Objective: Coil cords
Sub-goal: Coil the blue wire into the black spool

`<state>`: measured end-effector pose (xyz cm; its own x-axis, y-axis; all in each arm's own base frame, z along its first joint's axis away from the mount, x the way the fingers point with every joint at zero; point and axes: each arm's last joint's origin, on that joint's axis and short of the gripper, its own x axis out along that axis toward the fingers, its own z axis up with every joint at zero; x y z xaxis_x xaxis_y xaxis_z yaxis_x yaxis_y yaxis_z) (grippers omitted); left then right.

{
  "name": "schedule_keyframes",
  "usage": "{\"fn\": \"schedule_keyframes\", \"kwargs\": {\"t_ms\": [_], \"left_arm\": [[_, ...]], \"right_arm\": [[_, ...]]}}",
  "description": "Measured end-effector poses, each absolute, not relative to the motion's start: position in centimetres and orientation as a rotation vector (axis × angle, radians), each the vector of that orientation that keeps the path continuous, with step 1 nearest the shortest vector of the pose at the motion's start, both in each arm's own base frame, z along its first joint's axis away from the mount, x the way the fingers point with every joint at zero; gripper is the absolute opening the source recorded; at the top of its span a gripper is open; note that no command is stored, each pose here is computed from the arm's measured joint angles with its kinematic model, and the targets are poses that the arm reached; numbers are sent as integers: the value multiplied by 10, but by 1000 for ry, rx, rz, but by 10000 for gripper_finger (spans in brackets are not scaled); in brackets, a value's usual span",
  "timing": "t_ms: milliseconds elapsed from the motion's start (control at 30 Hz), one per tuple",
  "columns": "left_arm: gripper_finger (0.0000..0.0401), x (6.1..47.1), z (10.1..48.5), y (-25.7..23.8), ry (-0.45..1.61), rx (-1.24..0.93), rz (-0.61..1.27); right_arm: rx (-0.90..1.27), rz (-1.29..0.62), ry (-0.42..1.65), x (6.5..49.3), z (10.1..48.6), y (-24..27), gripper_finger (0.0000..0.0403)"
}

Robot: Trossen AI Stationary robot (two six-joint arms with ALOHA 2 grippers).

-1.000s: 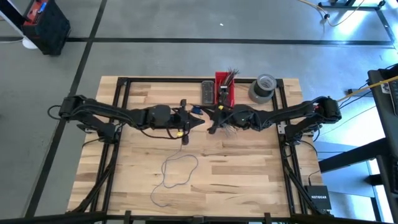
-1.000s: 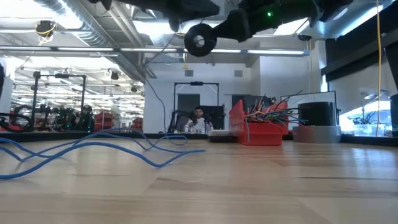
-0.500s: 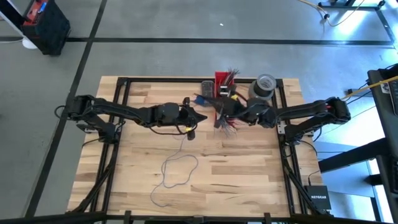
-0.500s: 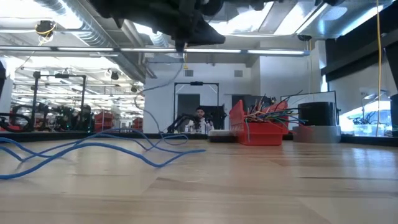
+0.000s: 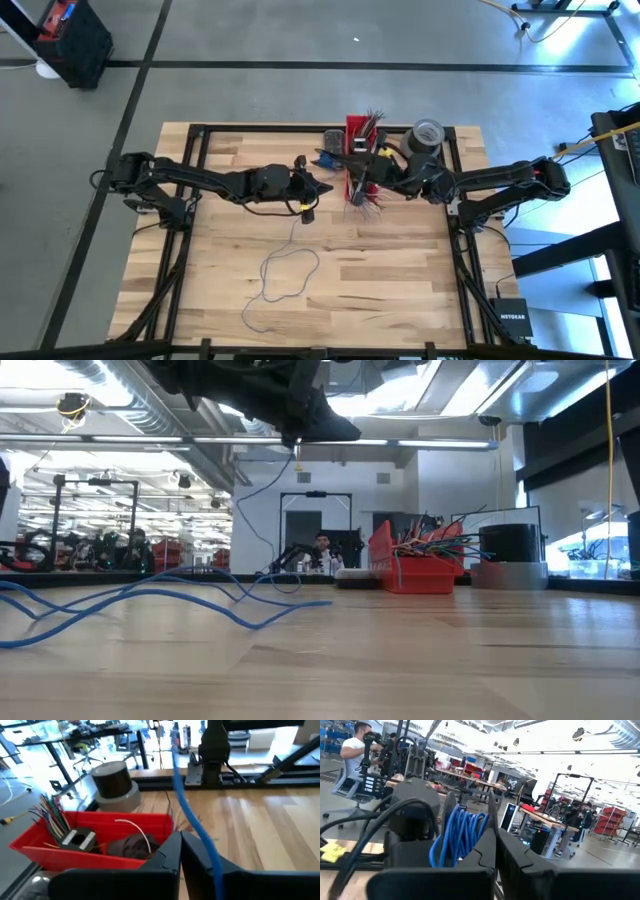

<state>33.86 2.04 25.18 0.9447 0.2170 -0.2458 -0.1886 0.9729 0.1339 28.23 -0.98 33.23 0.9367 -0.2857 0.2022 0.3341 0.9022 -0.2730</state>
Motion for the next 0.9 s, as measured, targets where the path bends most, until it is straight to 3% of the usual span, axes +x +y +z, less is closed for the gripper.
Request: {"fn": "schedule_keyframes", "kwargs": {"t_ms": [733,900], "left_arm": [[5,329,268,-22,377,283,105],[58,336,260,-17,381,262,126]], "right_arm": [[-300,-298,-68,284,323,-10,8],[-300,-299,-70,284,323,-10,8]]}}
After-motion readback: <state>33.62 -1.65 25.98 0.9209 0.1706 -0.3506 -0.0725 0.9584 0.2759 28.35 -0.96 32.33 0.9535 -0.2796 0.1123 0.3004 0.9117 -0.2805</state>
